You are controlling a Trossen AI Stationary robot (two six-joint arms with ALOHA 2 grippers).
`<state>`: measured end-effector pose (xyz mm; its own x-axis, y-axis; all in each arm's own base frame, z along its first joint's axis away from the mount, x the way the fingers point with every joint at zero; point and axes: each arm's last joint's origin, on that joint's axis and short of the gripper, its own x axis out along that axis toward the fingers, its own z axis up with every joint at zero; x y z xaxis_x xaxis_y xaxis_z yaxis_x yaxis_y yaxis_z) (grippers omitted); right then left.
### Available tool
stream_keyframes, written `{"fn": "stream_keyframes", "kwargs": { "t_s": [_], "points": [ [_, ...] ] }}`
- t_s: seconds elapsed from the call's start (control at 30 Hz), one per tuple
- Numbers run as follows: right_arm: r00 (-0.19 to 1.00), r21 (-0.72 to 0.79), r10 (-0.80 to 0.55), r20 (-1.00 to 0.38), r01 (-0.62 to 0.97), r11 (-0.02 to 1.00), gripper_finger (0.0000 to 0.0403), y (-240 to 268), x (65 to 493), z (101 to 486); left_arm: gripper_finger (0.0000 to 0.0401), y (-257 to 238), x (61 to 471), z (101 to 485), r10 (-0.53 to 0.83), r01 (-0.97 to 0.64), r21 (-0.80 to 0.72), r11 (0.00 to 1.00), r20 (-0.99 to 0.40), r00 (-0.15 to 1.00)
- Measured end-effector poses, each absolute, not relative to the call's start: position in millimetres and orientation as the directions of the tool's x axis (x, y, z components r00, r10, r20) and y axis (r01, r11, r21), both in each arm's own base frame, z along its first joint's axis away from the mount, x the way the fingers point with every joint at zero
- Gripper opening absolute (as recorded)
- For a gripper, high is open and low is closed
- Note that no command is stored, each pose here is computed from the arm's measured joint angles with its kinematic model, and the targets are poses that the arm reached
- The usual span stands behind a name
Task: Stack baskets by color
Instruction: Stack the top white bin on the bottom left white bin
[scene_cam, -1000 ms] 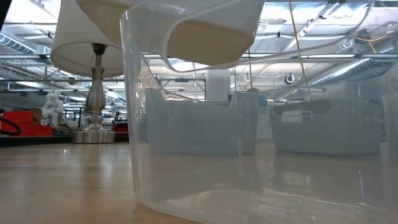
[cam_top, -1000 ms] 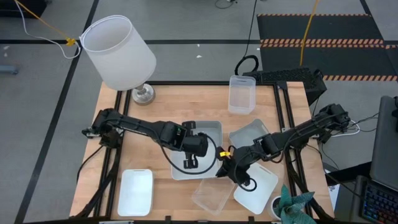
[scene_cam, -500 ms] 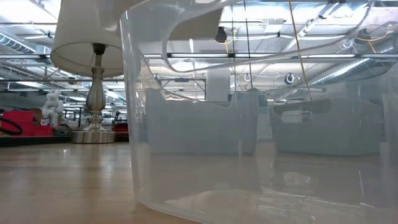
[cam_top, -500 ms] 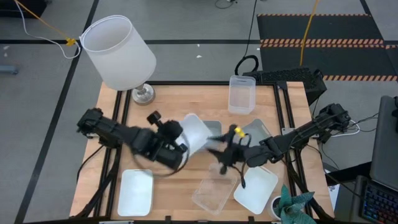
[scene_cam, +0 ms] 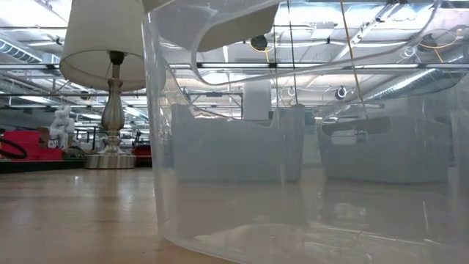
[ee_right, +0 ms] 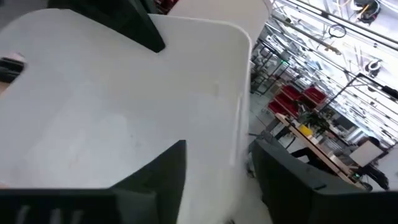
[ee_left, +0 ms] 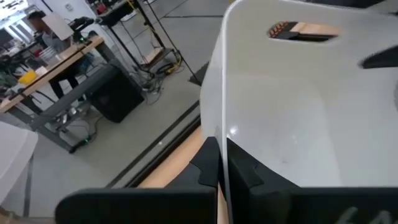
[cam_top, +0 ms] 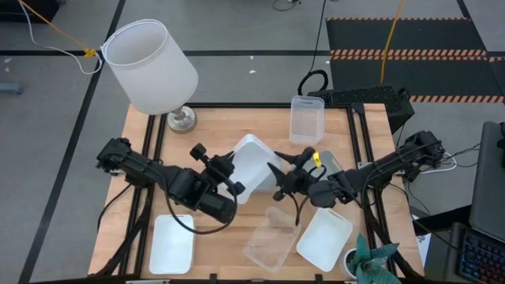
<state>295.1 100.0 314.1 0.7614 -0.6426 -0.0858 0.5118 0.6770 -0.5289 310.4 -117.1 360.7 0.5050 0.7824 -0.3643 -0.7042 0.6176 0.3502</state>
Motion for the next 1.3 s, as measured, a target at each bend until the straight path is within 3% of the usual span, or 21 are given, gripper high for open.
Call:
{"fn": "stream_keyframes", "kwargs": {
  "t_s": [0.4, 0.6, 0.83, 0.97, 1.1, 1.3],
  "points": [
    [0.743, -0.553, -0.664, -0.084, 0.52, 0.652, 0.0008, 97, 296, 314, 0.0005, -129, 312, 363, 0.753, -0.671, 0.346, 0.656, -0.351, 0.556],
    [0.73, -0.571, -0.679, -0.081, 0.525, 0.632, 0.0009, 96, 295, 314, 0.0045, -131, 313, 363, 0.727, -0.654, 0.323, 0.684, -0.384, 0.57],
    [0.728, -0.601, -0.681, -0.085, 0.507, 0.617, 0.0003, 96, 295, 312, 0.0169, -135, 317, 363, 0.67, -0.585, 0.332, 0.74, -0.433, 0.603],
    [0.728, -0.599, -0.681, -0.082, 0.51, 0.617, 0.0002, 97, 296, 312, 0.0216, -141, 320, 366, 0.652, -0.538, 0.368, 0.758, -0.415, 0.635],
    [0.726, -0.616, -0.683, -0.083, 0.501, 0.608, 0.0002, 96, 296, 312, 0.0232, -150, 322, 378, 0.622, -0.476, 0.415, 0.775, -0.375, 0.687],
    [0.728, -0.617, -0.681, -0.082, 0.5, 0.608, 0.0001, 97, 295, 312, 0.0223, -158, 327, 409, 0.569, -0.376, 0.515, 0.771, -0.291, 0.769]
  ]
}}
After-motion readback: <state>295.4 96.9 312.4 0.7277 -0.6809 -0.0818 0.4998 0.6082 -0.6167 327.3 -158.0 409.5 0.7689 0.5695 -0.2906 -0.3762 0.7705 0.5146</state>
